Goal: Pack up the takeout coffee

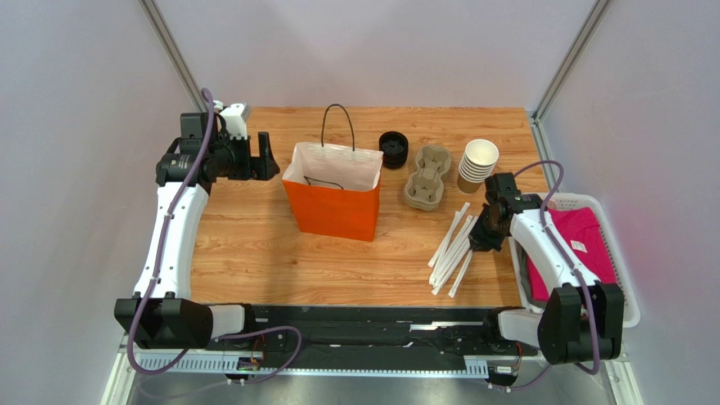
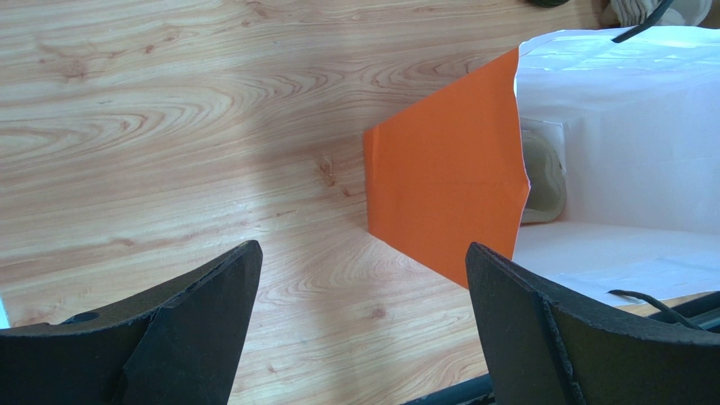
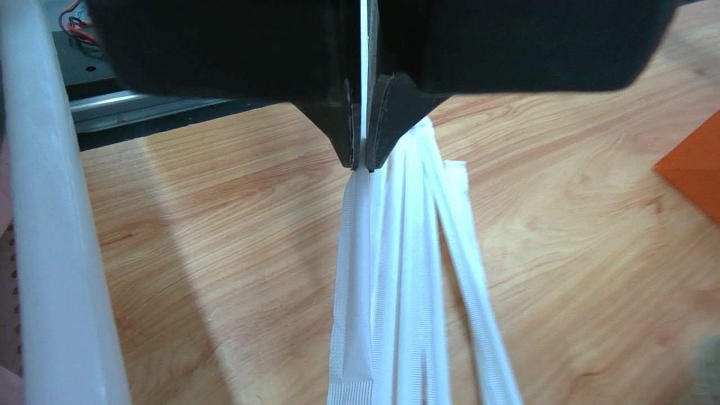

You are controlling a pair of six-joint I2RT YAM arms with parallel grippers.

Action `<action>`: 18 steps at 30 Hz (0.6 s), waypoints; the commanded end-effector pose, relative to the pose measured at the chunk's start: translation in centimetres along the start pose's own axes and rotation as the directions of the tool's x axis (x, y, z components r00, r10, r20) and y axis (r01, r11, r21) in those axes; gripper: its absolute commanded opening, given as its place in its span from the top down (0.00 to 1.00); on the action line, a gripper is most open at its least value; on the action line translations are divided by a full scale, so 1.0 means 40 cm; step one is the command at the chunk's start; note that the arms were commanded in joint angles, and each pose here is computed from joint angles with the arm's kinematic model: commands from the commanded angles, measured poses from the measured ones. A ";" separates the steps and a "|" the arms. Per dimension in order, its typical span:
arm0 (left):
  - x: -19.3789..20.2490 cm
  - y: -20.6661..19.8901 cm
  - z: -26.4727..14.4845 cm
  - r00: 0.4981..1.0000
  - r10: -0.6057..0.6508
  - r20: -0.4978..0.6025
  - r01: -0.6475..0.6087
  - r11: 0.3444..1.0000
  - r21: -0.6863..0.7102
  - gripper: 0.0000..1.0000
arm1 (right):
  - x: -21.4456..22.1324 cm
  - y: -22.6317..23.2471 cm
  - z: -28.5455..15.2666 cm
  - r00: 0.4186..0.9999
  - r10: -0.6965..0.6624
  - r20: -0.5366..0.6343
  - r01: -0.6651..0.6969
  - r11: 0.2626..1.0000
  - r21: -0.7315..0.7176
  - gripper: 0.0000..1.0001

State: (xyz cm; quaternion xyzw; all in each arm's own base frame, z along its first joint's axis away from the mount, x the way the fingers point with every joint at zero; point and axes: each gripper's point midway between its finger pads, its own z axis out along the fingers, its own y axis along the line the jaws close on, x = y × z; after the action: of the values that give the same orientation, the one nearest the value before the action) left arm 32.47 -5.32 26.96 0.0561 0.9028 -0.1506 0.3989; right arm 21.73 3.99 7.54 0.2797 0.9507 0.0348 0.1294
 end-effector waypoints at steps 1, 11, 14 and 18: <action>-0.054 -0.012 -0.032 0.997 0.027 0.073 -0.028 1.000 0.011 0.01 | -0.033 0.049 -0.093 0.998 -0.044 0.055 0.050 0.993 -0.110 1.00; -0.094 -0.007 -0.062 0.986 0.072 0.150 -0.069 0.997 -0.028 0.01 | -0.223 0.285 -0.506 0.735 -0.291 0.613 0.602 0.697 -0.391 1.00; -0.103 -0.014 -0.060 0.985 0.072 0.159 -0.071 0.997 -0.010 0.01 | -0.234 0.393 -0.680 0.572 -0.239 0.785 0.775 0.472 -0.420 1.00; -0.124 -0.025 -0.070 0.979 0.081 0.186 -0.083 0.997 0.006 0.01 | -0.257 0.546 -0.807 0.377 -0.197 0.905 0.911 0.257 -0.323 1.00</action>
State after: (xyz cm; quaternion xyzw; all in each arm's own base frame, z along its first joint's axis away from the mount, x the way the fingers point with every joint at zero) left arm 32.96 -5.23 28.42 0.0634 0.8910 -0.1457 0.4253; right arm 31.06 12.04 37.17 -0.0758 0.8112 0.2593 0.5187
